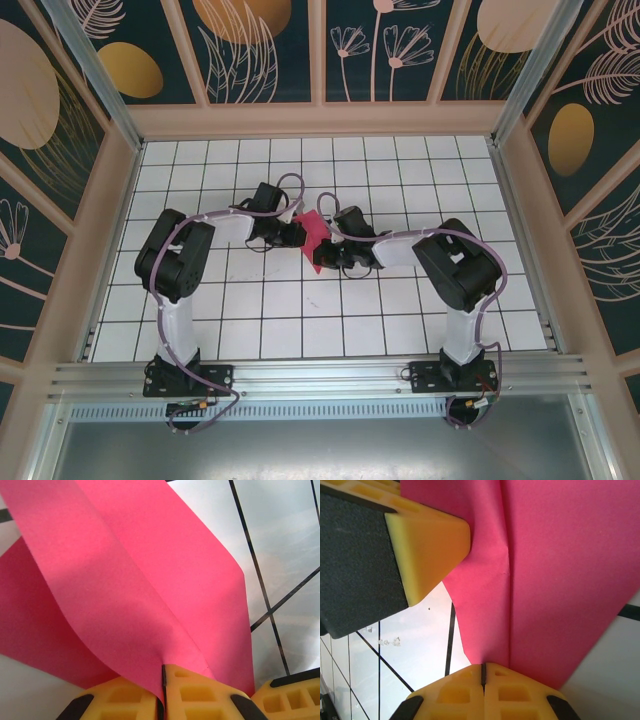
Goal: Fold a paper plane with a square sheet of paper (pick it up from the middle)
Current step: Fourth fold the wing at the center of the table.
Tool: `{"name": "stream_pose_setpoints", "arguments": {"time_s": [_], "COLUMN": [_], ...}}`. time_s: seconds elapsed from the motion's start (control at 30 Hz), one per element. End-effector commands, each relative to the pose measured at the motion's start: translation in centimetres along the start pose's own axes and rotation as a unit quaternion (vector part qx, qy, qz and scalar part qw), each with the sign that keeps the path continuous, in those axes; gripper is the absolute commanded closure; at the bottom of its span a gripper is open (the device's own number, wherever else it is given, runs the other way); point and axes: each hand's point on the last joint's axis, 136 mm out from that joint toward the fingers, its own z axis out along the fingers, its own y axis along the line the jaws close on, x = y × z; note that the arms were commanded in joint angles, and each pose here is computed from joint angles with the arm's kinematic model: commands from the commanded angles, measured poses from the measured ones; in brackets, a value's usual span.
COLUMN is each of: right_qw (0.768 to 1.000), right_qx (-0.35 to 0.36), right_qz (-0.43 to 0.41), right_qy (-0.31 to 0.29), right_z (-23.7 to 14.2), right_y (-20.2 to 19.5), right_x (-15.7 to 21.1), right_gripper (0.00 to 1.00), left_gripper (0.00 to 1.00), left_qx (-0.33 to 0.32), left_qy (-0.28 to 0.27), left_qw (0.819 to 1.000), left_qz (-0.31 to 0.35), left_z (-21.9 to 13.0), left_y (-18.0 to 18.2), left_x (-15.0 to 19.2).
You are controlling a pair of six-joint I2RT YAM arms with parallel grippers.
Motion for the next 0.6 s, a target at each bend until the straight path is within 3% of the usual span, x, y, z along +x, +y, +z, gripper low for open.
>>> {"name": "stream_pose_setpoints", "arguments": {"time_s": [0.0, 0.57], "right_qw": [0.999, 0.999], "right_qx": [0.035, -0.047], "right_qz": [0.013, 0.008], "right_qy": [0.026, 0.001], "right_z": [0.8, -2.1], "right_y": [-1.6, 3.2], "right_x": [1.6, -0.4], "right_gripper": [0.95, 0.91], "left_gripper": [0.86, 0.85], "left_qx": [-0.029, -0.014], "left_qy": [0.011, 0.028], "left_qw": [0.999, 0.999], "left_qz": [0.011, 0.024], "left_z": [0.6, 1.1], "left_y": [1.6, 1.3], "left_x": [0.4, 0.6]}}
